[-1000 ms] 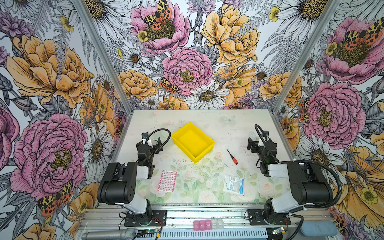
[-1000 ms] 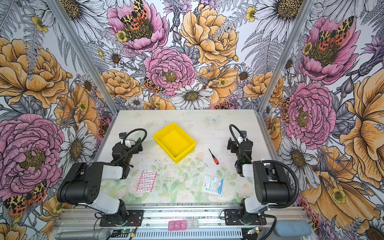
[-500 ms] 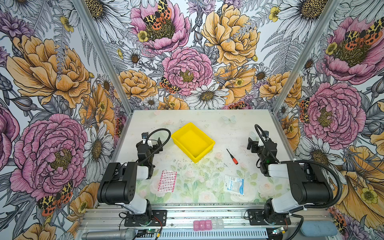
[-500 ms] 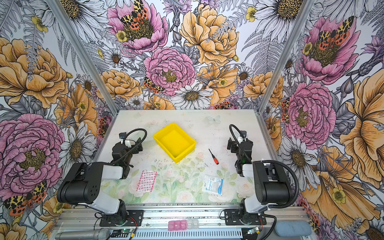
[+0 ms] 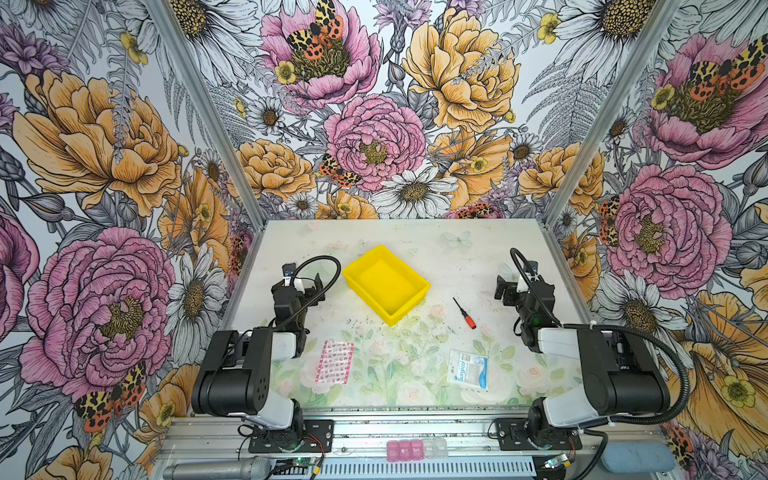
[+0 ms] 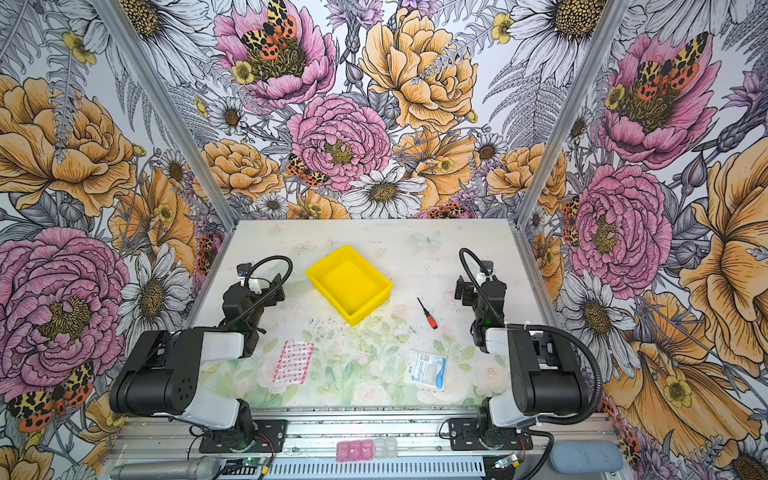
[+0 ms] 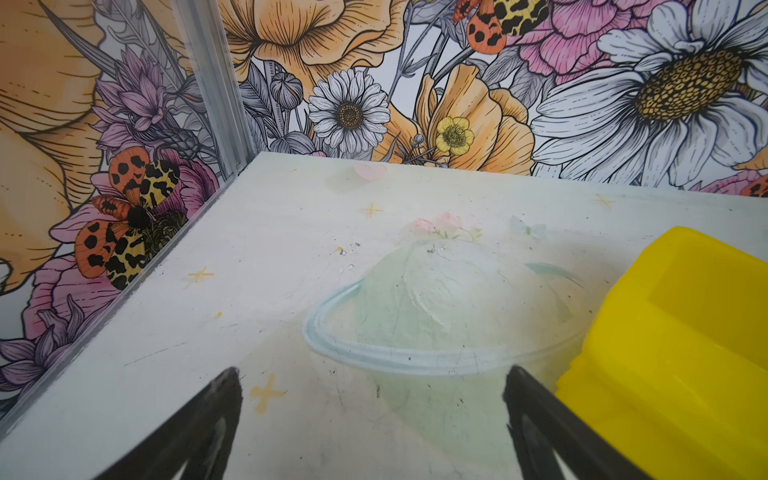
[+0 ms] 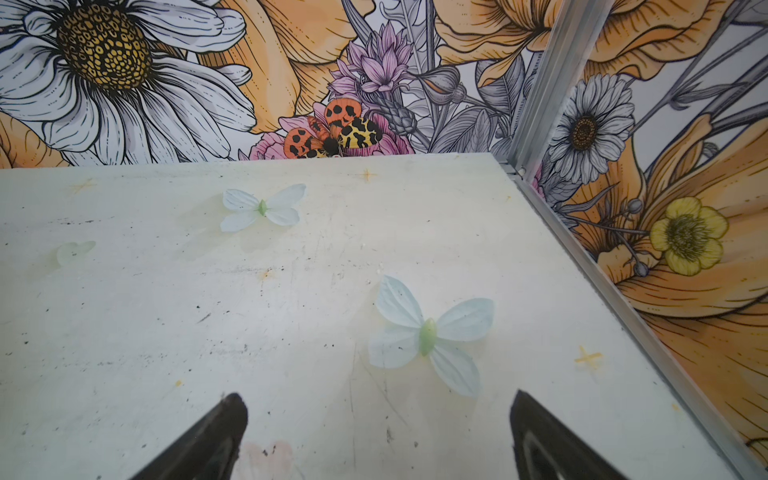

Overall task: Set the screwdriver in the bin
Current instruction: 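Move the right gripper toward the red-handled screwdriver while the left arm shifts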

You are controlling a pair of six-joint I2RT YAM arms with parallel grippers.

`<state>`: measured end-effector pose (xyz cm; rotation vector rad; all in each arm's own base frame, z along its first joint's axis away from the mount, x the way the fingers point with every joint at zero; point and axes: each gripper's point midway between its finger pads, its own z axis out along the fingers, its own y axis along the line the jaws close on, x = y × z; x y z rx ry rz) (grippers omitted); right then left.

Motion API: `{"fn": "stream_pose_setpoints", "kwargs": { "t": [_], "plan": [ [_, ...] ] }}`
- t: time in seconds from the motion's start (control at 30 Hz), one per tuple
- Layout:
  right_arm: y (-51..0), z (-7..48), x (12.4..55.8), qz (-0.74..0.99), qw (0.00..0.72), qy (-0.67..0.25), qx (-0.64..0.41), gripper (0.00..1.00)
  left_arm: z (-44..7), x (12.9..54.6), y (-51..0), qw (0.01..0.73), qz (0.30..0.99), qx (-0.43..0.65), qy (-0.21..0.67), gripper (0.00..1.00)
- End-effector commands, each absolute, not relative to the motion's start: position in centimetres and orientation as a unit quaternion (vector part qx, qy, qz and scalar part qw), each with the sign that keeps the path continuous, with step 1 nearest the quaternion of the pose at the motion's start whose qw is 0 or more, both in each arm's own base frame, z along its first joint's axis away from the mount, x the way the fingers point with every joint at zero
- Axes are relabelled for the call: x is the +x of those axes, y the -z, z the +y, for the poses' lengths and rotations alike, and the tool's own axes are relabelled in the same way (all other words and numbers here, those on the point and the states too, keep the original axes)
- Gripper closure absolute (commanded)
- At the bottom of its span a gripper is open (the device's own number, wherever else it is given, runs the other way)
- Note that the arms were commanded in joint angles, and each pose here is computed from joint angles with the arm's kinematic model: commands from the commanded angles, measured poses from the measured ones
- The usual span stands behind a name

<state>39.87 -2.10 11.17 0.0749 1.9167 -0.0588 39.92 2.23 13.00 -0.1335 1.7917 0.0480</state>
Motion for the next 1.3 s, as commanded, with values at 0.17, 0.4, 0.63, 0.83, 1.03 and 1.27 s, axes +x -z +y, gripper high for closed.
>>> {"fn": "stream_pose_setpoints", "kwargs": {
  "t": [0.17, 0.4, 0.63, 0.83, 1.03, 1.27],
  "plan": [
    [-13.2, -2.8, 39.3, 0.852, 0.515, 0.026, 0.087, 0.0, 2.7, 39.1, -15.9, 0.611, 0.788, -0.075, -0.008, 0.01],
    [-13.4, -3.4, 37.5, 0.884, 0.44, 0.022, 0.158, 0.01, 1.6, 37.4, -16.5, 0.577, 0.813, -0.079, 0.025, 0.01],
    [-13.9, -1.4, 37.2, 0.906, 0.392, -0.019, 0.157, 0.0, 1.3, 36.1, -17.4, 0.544, 0.823, -0.149, 0.063, 0.01],
    [-13.3, 1.2, 36.1, 0.927, 0.339, -0.046, 0.151, 0.0, 0.6, 34.9, -17.2, 0.468, 0.858, -0.191, 0.089, 0.01],
    [-12.1, 4.3, 34.7, 0.942, 0.306, -0.074, 0.121, 0.0, -1.7, 34.6, -16.7, 0.415, 0.88, -0.181, 0.145, 0.01],
    [-10.3, 7.0, 33.1, 0.958, 0.253, -0.109, 0.081, 0.0, -5.7, 34.1, -17.8, 0.394, 0.889, -0.105, 0.208, 0.01]
  ]
}}
